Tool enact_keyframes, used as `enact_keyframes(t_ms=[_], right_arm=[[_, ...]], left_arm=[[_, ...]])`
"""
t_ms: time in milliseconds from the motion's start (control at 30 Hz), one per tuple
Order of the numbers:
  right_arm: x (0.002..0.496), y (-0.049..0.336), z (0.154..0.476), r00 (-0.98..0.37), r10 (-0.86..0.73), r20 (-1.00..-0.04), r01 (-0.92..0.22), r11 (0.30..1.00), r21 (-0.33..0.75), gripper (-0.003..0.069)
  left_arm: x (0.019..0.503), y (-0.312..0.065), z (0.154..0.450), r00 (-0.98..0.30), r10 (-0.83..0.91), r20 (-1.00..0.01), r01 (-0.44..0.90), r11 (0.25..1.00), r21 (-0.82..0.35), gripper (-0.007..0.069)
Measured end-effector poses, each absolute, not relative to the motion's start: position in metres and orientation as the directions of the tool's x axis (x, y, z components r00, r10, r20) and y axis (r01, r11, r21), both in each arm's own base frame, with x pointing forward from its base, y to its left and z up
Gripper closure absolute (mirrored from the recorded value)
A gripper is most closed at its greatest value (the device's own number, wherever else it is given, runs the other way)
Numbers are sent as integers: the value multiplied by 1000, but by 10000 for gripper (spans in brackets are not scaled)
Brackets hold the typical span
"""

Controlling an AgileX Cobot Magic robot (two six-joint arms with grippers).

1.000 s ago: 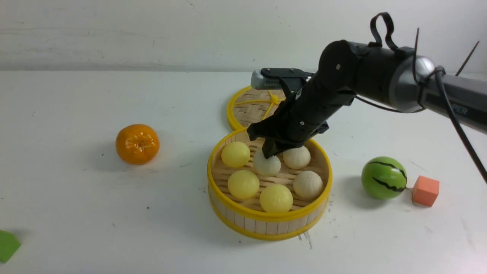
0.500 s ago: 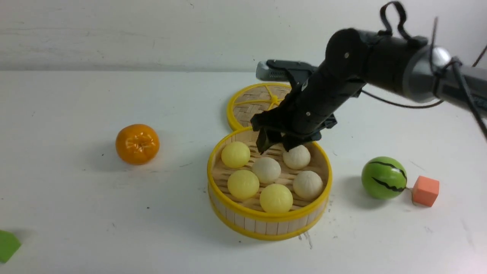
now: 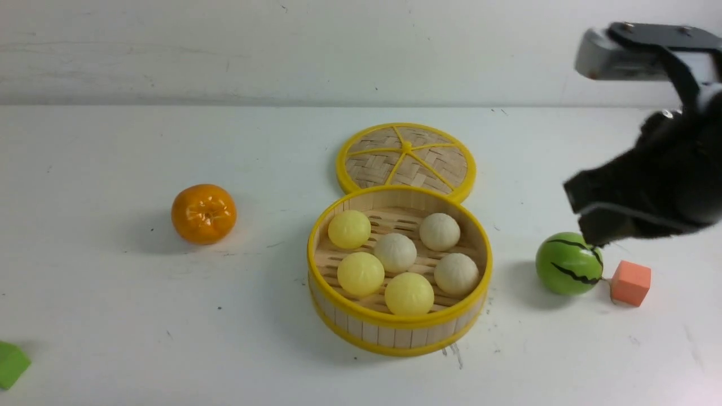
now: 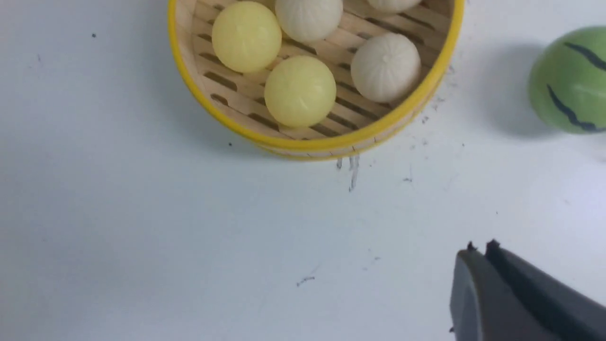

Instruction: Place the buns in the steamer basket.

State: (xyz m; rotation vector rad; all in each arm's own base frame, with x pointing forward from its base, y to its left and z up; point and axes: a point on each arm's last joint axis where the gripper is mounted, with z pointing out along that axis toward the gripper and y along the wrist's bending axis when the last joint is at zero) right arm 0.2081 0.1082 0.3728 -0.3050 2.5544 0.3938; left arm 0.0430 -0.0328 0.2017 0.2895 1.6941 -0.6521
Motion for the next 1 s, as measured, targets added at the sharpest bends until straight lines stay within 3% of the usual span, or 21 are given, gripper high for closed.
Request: enact_keyframes(t_ms=[500,633,733,800,1000], right_arm=[[104,60,364,-799,-134,-586,-314,924,217,678],[85,38,359,-685,-90,-723,-292,943,159,678],[70,23,337,-564,-25,-825,-233,964,130,678],[57,15,306,-434,41,-900,-167,978,125,678],[50,4,205,-274,-11,-962,-82,997,12,676]], left_arm=[[43,-33,202,-233,-159,-959,526,810,-261,387],[43,-33,202,-233,-159,-959,526,810,-261,387],[43,-33,202,-233,-159,-959,526,810,-261,387],[43,-33,202,-233,-159,-959,526,810,-261,387],[43,-33,202,-233,-159,-959,526,810,-261,387]])
